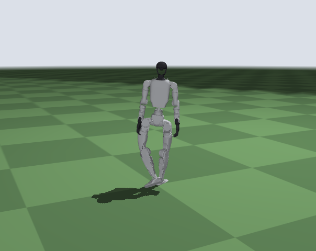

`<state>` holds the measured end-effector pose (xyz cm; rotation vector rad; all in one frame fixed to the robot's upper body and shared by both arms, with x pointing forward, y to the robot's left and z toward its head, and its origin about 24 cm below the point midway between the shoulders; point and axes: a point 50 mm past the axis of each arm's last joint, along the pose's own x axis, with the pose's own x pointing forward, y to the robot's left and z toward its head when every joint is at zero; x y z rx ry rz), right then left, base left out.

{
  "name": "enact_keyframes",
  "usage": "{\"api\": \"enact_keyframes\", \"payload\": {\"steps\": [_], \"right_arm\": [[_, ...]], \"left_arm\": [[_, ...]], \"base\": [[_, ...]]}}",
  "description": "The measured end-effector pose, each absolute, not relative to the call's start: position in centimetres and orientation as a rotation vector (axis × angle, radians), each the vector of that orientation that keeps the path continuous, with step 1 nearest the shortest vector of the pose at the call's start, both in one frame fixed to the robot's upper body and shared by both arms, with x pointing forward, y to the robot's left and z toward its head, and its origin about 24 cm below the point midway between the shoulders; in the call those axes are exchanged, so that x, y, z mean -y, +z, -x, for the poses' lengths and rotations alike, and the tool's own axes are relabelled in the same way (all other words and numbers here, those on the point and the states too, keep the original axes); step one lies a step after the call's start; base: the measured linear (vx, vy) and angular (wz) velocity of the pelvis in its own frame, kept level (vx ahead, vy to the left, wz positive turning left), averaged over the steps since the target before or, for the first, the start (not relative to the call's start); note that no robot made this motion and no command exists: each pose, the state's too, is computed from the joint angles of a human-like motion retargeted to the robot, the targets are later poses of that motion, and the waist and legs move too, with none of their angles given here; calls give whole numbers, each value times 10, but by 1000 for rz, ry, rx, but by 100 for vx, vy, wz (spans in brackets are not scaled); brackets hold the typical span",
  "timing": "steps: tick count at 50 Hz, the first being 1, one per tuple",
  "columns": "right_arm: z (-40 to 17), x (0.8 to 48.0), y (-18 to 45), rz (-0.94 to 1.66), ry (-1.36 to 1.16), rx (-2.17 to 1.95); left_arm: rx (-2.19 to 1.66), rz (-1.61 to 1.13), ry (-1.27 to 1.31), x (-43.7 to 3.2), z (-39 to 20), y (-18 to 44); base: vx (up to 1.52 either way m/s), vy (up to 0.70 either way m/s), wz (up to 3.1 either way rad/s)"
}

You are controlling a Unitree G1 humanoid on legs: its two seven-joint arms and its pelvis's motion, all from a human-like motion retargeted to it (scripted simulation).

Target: In place motions

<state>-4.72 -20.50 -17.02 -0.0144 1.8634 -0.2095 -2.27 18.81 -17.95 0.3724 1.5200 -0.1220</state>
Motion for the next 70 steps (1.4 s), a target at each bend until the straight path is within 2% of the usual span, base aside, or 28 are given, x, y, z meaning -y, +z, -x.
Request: {"api": "enact_keyframes", "payload": {"steps": [5, 15, 21, 35, 46, 65, 70], "right_arm": [[27, 210, -171, 81, -159, -1824], [-48, 208, -175, 166, -108, -1536], [-58, 205, -175, 165, -121, -1489], [17, 218, -171, 113, -177, -1788], [47, 202, -171, 40, -146, -1873], [-69, 173, -178, 275, 139, -1416], [-72, 170, -177, 340, 206, -1359]], "left_arm": [[-1449, -356, -162, -177, 4, -181], [-1432, -439, -255, -170, 9, -181], [-1420, -474, -252, -171, 9, -181], [-1434, -440, -252, -166, 4, -182], [-1462, -456, -277, -171, -3, -182], [-1674, -518, -189, -192, 45, -176], [-1713, -565, -174, -207, 47, -174]], "base": [[46, -44, -220], [-3, 2, -133], [3, 20, -41], [14, 4, -42], [8, 7, -1], [-2, 7, -75], [-12, -9, -112]]}}
